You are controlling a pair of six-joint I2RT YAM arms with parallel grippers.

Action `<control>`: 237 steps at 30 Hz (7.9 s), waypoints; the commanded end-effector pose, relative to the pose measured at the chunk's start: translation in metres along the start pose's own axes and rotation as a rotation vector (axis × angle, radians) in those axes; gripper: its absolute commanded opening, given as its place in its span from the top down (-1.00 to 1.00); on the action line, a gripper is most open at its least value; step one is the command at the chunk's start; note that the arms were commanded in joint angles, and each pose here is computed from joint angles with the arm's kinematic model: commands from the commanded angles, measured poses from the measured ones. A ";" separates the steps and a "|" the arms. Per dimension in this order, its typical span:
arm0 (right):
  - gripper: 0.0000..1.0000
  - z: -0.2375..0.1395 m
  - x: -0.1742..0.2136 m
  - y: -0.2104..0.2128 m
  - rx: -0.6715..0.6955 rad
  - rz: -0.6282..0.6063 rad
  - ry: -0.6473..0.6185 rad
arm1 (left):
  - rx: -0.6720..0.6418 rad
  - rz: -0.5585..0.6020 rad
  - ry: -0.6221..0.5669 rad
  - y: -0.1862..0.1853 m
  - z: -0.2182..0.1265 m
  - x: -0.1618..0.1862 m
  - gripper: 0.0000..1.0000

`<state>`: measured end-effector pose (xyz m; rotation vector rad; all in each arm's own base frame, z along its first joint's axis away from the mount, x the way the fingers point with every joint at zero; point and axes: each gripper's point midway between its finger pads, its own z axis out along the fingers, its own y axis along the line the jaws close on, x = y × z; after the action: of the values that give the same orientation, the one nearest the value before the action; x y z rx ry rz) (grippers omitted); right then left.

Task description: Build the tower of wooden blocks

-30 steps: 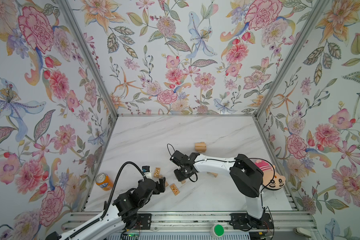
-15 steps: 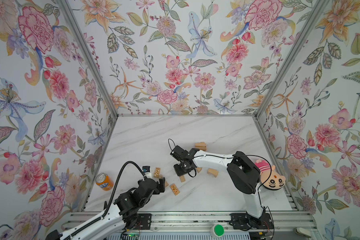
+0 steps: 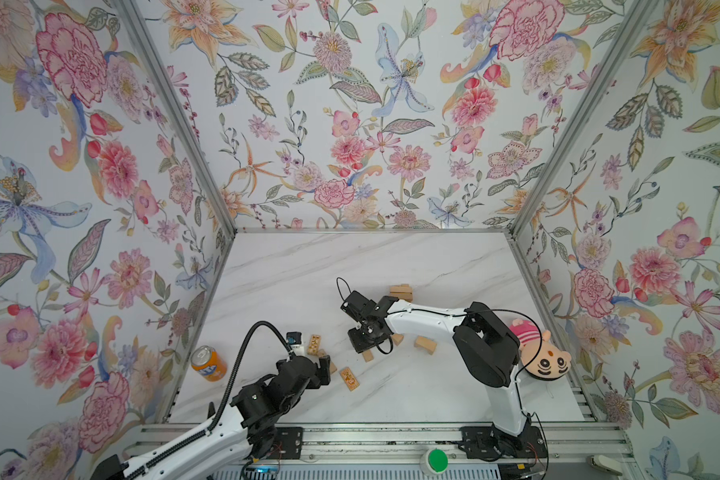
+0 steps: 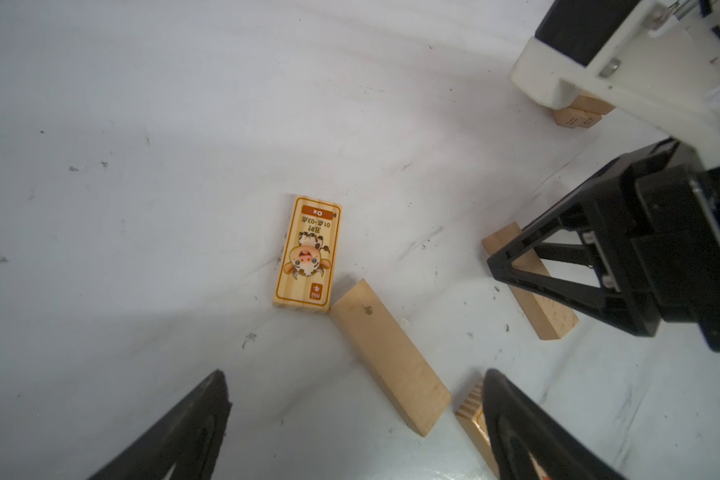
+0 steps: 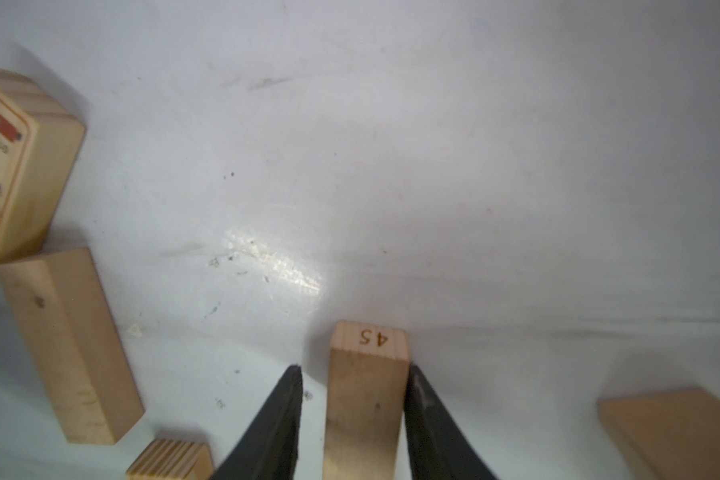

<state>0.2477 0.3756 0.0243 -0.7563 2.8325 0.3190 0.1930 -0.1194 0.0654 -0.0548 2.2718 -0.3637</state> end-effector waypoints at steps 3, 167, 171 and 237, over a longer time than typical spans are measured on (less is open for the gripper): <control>0.25 -0.005 0.004 -0.005 0.018 -0.001 0.008 | 0.005 -0.004 -0.044 -0.003 -0.004 -0.015 -0.92; 0.47 -0.042 -0.107 -0.197 0.178 0.395 -0.140 | 0.073 0.102 -0.106 -0.054 0.028 -0.132 -0.97; 0.46 -0.041 -0.107 -0.197 0.176 0.395 -0.137 | 0.074 0.103 -0.104 -0.054 0.028 -0.131 -0.98; -0.16 -0.126 -0.113 -0.119 0.143 0.181 -0.279 | 0.024 0.061 -0.129 -0.023 0.004 -0.115 -0.98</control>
<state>0.4121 0.2886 0.1321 -0.3203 2.6593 0.2283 0.2801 -0.1423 0.1681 0.0450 2.1021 -0.4034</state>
